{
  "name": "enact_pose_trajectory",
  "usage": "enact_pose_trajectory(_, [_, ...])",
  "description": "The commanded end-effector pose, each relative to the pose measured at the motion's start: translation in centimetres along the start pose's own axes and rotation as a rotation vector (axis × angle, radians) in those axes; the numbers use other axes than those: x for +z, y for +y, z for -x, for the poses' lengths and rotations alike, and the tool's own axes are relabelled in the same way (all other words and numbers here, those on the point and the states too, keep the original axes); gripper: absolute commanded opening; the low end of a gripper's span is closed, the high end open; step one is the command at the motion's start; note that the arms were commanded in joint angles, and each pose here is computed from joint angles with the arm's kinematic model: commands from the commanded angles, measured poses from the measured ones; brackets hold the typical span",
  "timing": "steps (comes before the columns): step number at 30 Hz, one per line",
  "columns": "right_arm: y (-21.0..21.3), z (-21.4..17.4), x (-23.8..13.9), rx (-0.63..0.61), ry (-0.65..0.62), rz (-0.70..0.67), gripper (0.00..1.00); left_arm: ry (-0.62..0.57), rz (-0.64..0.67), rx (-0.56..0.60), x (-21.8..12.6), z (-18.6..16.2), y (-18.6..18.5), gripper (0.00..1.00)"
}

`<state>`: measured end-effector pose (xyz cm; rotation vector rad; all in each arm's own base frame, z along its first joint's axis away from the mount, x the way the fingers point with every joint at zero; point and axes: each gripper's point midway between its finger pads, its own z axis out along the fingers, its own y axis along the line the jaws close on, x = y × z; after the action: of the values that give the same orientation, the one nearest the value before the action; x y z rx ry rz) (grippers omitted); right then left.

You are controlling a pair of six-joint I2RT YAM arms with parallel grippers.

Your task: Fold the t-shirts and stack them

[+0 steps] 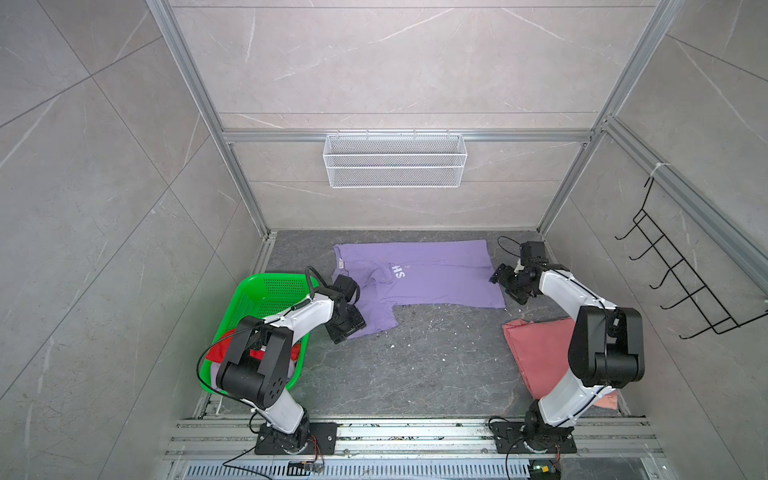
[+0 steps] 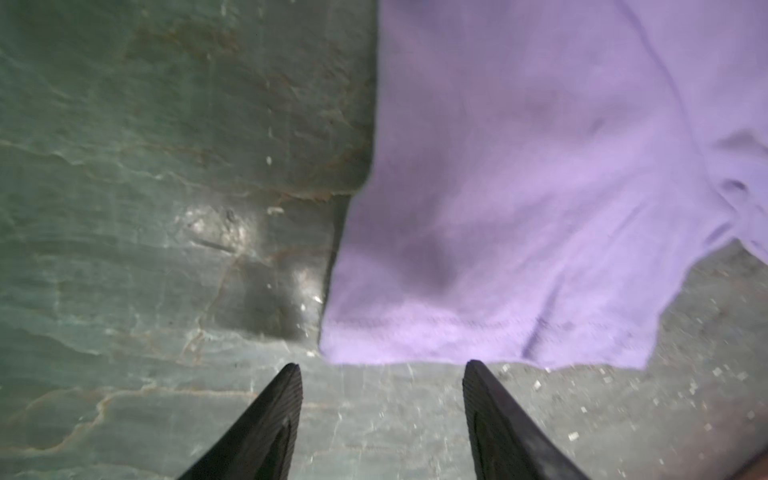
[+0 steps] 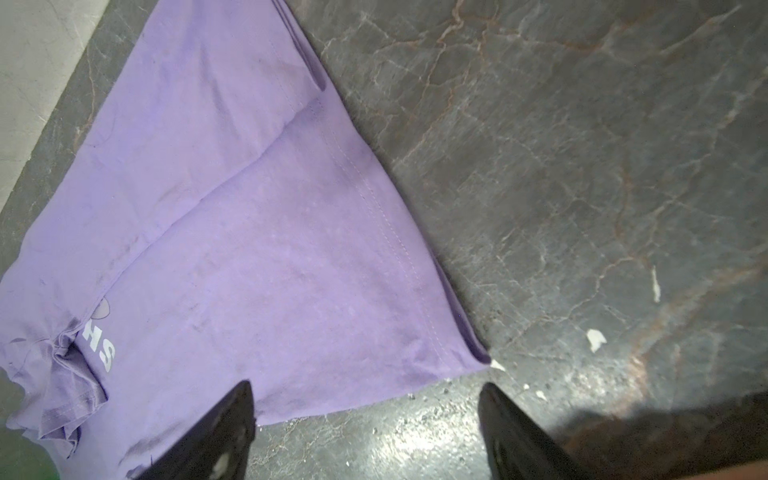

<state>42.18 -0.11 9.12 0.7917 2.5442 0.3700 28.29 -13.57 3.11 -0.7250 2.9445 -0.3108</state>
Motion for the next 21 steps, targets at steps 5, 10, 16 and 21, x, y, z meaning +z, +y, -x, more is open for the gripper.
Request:
enact_pose_trajectory(5, [-1.7, -1.0, 1.4, 0.030, 0.029, -0.055, 0.81, -0.019, 0.006, -0.037, 1.4, 0.2, 0.4, 0.58])
enact_pose_trajectory(10, [-3.4, -2.1, 2.1, 0.037, 0.052, -0.128, 0.78, -0.019, -0.014, -0.051, 1.9, 0.3, 0.1, 0.38])
enact_pose_trajectory(16, [-4.2, -3.2, 3.3, 0.063, 0.091, -0.152, 0.71, -0.034, -0.054, -0.044, 1.1, 0.5, -0.7, 0.14])
enact_pose_trajectory(21, [-5.6, -4.3, 3.8, 0.104, 0.119, -0.223, 0.66, -0.069, -0.068, -0.039, -0.4, 0.9, -0.9, 0.04])
